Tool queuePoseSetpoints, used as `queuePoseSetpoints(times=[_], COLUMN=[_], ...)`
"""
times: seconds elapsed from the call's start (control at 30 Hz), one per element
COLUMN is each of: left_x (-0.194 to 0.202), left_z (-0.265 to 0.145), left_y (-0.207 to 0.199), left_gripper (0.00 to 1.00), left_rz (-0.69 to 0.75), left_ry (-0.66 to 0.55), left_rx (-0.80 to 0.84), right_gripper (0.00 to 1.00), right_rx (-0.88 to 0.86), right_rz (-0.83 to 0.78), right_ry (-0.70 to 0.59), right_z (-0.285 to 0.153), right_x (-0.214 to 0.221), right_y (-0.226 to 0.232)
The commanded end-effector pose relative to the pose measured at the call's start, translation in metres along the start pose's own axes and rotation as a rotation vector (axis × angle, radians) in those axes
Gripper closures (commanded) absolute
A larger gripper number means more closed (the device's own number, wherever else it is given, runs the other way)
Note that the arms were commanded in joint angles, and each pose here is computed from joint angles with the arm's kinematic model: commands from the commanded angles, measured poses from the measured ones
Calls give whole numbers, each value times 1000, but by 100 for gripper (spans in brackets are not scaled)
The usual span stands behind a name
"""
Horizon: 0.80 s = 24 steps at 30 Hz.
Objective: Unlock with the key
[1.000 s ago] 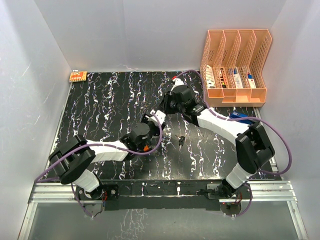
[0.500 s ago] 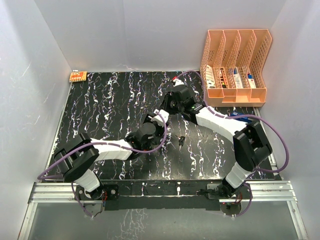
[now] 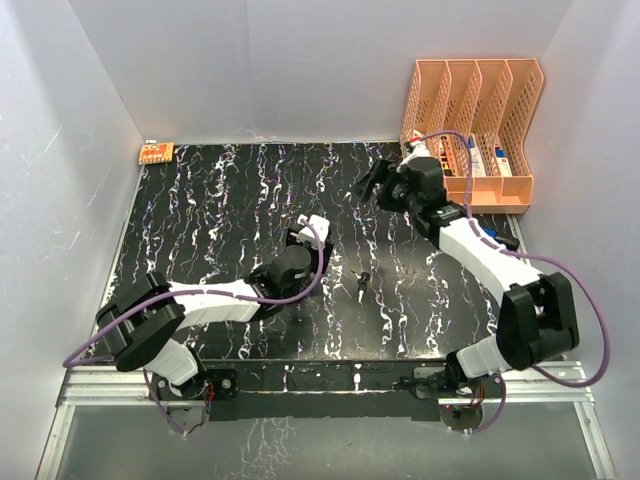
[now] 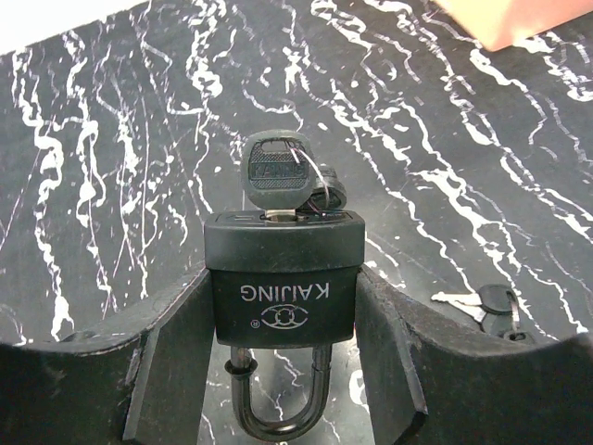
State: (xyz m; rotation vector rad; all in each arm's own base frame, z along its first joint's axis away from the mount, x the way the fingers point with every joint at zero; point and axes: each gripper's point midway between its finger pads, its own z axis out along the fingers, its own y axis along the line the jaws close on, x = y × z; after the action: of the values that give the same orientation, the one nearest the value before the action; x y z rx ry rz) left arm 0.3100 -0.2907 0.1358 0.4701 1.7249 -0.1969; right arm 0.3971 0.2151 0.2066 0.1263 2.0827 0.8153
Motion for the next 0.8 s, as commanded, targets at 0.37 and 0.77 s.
queuePoseSetpoints(times=[0.37, 0.77], left_x=[-75, -72], left_z=[27, 52], left_y=[52, 21], left_gripper=[100, 100], left_rz=[-528, -675], left_ry=[-65, -59], left_rx=[-163, -58], right_gripper=[2, 2], right_rx=[-91, -337], right_rz=[-69, -21], right_ry=[-219, -70], right_z=[-54, -22], right_x=[34, 76], right_y=[-34, 16])
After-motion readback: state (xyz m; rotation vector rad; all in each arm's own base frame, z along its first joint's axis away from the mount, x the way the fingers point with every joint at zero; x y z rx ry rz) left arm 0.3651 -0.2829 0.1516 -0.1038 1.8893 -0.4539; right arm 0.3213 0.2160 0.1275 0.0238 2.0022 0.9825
